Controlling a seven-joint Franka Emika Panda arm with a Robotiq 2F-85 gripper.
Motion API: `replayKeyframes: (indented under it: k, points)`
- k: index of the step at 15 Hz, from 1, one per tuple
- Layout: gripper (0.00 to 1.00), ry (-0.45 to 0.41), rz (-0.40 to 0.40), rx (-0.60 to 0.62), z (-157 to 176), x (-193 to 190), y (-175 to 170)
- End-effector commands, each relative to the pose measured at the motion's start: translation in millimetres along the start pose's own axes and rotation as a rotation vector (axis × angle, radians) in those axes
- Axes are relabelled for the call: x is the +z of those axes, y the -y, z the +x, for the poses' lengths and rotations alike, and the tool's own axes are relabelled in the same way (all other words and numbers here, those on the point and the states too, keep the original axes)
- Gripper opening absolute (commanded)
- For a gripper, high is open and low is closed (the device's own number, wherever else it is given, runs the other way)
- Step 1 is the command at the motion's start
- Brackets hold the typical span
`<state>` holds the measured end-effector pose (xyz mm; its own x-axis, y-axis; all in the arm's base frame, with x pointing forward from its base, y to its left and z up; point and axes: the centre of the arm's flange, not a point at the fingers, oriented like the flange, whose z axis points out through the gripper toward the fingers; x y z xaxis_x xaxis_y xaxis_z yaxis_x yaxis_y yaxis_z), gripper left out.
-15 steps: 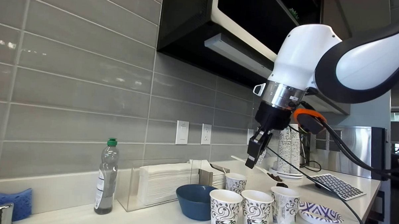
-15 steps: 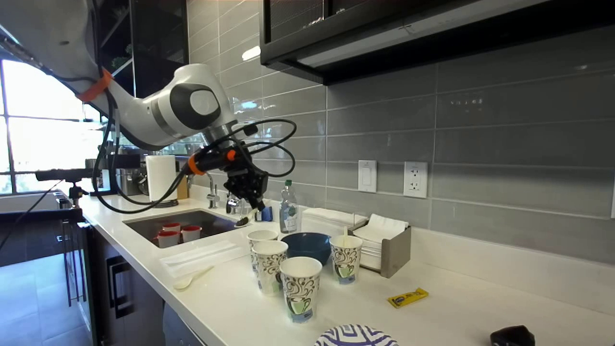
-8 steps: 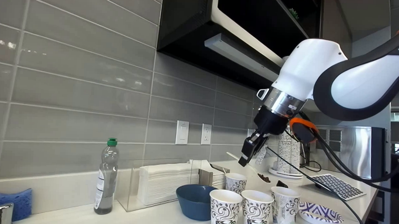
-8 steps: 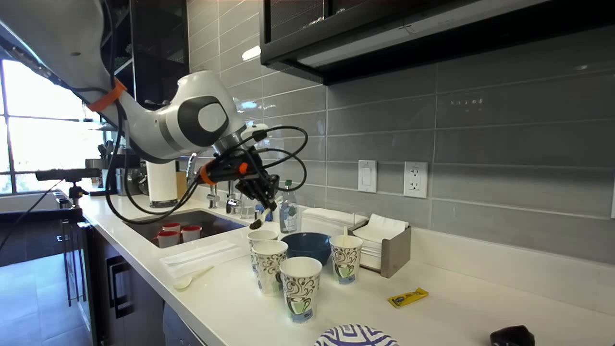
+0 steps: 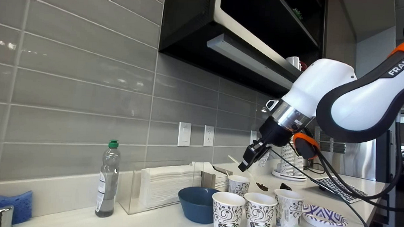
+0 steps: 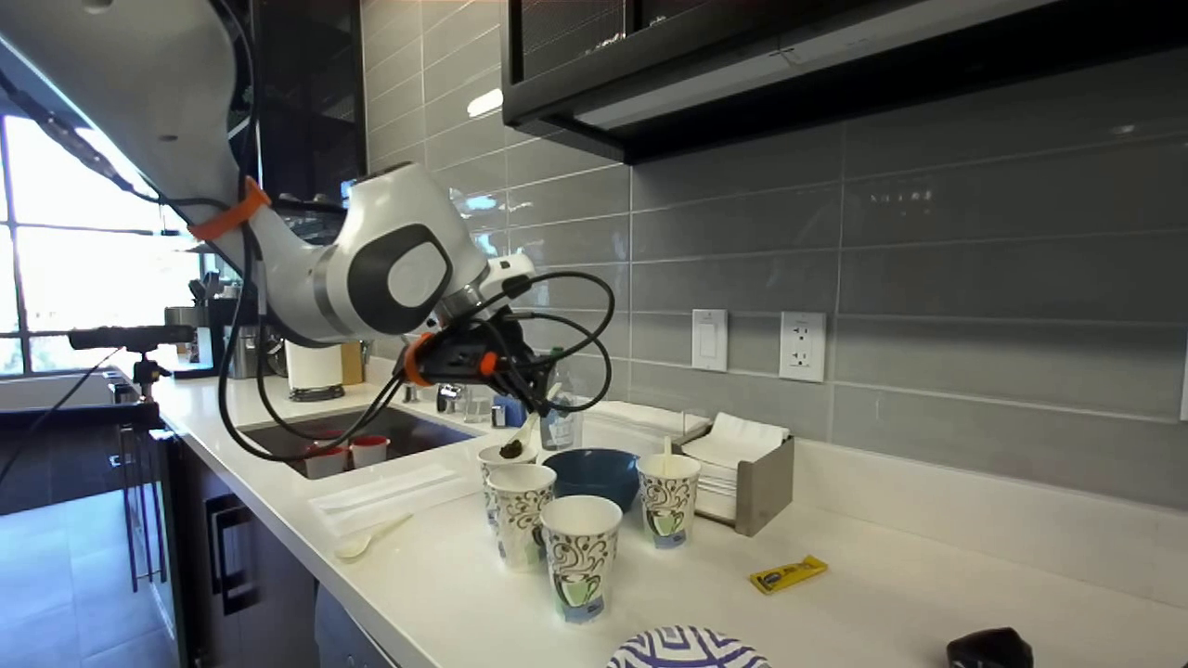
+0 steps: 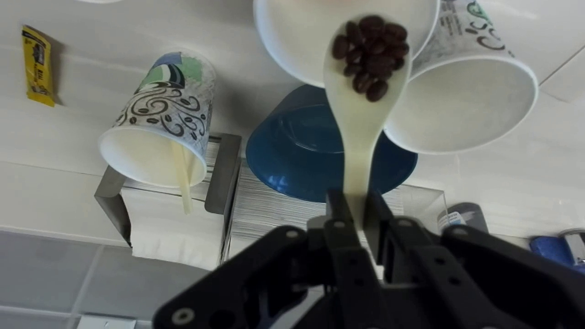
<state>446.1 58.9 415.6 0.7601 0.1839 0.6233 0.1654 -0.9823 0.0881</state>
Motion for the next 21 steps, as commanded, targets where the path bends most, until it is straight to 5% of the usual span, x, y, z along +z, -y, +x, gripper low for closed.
replayKeyframes:
  k: [1, 21]
  points:
    - [0.03, -0.054, 0.034, 0.014, -7, 13, -4]
    - [0.03, -0.240, 0.084, 0.061, -35, 9, -27]
